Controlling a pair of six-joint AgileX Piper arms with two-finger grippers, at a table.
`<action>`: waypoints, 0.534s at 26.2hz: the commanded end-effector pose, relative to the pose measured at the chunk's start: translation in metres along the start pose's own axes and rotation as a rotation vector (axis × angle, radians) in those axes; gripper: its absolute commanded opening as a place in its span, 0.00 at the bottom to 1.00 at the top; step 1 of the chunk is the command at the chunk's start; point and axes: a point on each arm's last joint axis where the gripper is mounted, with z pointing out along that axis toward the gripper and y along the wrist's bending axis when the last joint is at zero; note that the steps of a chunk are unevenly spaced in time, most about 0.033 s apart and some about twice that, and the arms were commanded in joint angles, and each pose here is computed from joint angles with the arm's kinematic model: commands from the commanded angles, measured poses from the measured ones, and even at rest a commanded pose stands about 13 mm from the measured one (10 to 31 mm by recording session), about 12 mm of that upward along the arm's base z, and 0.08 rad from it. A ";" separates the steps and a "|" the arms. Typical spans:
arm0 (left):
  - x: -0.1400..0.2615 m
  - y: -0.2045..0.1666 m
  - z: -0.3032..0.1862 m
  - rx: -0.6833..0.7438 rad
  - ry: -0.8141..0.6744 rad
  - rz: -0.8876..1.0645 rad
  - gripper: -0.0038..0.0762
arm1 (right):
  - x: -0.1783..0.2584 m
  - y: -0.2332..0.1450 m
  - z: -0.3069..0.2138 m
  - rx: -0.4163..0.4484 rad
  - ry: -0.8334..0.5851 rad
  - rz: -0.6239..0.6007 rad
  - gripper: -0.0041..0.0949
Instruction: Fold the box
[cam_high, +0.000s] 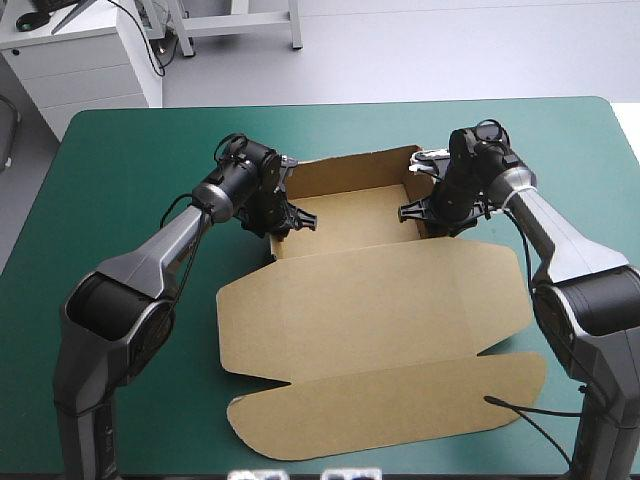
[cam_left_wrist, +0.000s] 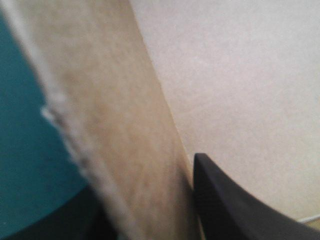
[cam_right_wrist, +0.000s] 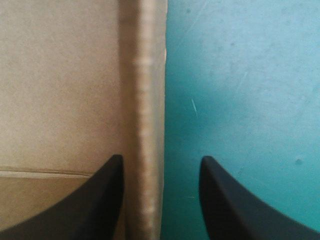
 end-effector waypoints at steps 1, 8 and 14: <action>0.004 0.004 -0.033 -0.031 -0.015 0.010 0.63 | -0.003 -0.001 -0.031 0.001 -0.114 0.001 0.68; -0.016 0.009 -0.073 -0.066 -0.181 0.009 0.65 | -0.018 0.002 -0.064 -0.011 -0.243 -0.003 0.74; -0.027 0.012 -0.159 0.010 -0.464 -0.027 0.63 | -0.027 0.005 -0.127 -0.003 -0.405 -0.019 0.73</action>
